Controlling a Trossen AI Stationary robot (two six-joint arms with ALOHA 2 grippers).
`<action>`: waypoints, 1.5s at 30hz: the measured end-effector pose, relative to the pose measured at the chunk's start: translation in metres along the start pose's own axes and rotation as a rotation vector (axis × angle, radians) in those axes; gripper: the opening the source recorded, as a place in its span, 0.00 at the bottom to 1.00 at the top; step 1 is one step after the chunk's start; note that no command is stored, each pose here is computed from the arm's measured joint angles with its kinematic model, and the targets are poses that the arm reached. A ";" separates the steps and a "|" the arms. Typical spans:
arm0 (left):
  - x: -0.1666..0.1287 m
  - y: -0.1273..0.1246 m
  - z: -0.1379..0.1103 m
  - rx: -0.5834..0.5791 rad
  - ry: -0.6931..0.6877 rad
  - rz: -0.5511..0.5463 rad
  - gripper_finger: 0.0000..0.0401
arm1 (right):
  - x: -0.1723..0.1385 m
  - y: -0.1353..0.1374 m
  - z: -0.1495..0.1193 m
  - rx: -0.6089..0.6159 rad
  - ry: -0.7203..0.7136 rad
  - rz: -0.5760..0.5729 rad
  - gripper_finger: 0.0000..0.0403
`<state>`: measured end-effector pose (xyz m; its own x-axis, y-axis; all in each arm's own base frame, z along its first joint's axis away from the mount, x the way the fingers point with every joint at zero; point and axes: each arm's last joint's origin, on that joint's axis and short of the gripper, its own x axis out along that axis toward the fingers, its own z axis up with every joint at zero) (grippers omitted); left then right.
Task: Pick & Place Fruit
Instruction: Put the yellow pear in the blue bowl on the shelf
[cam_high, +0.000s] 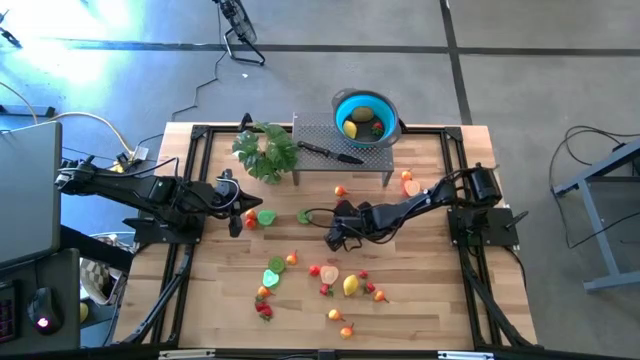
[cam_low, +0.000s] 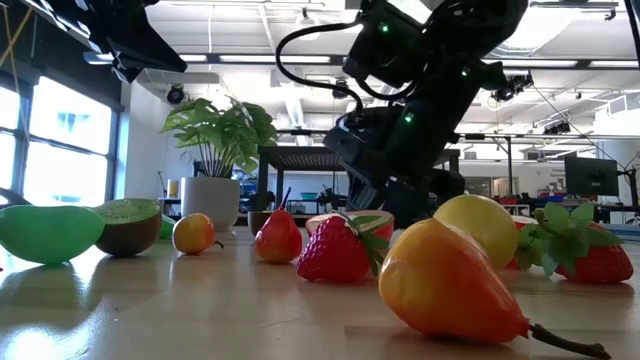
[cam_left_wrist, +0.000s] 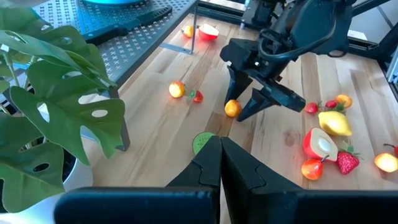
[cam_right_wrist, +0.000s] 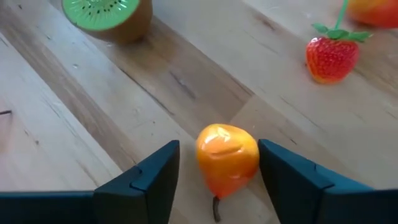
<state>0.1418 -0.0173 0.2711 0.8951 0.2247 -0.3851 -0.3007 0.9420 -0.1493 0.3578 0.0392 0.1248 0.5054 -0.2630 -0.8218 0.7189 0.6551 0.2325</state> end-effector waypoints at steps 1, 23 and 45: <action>0.000 0.000 0.000 0.000 0.000 -0.001 0.00 | 0.000 0.000 0.000 0.000 0.000 0.000 0.49; 0.000 0.000 0.000 0.000 0.000 -0.001 0.00 | 0.000 0.000 0.000 0.020 -0.002 -0.002 0.29; 0.000 0.000 0.000 0.001 0.001 0.003 0.00 | -0.020 0.005 0.010 0.042 -0.019 0.082 0.28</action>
<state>0.1417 -0.0172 0.2709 0.8938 0.2276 -0.3864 -0.3034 0.9414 -0.1472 0.3566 0.0406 0.1476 0.5718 -0.2236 -0.7893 0.6940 0.6449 0.3201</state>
